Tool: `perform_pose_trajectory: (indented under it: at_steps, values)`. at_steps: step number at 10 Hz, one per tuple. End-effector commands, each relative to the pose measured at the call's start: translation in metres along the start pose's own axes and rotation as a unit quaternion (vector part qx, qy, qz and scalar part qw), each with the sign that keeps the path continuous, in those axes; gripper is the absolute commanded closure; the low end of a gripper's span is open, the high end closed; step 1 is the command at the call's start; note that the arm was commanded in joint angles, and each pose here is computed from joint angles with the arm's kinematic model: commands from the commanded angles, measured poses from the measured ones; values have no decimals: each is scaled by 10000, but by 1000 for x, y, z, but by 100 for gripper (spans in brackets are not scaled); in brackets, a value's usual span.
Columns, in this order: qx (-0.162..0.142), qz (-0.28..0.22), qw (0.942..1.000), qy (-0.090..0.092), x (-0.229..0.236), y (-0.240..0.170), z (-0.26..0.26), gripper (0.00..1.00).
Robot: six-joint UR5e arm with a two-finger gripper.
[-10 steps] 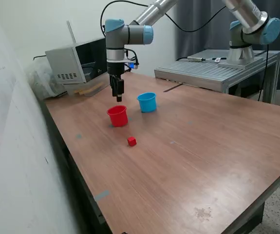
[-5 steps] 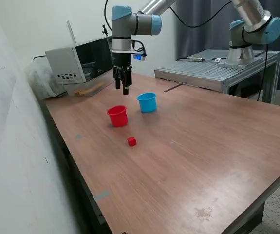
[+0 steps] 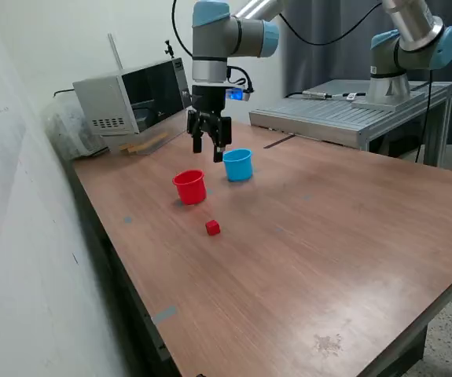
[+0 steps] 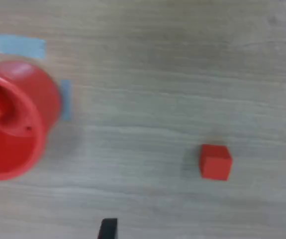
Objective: Place red objects in the red bin, and blue objects in the blue bin.
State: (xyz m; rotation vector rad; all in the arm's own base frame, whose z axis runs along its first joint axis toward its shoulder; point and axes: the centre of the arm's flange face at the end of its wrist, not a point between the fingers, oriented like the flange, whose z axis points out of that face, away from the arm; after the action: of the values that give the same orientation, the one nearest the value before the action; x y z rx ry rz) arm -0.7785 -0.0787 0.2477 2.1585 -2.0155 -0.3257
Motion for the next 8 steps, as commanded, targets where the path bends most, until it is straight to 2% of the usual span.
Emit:
perform_pose_trajectory:
  at_steps: [1,4,8]
  values:
    - [161,-155,9997,62,27,6,47,0]
    - [249,211,9995,49,27,10,98,0]
    - [174,481,9987,39,27,23,120,0]
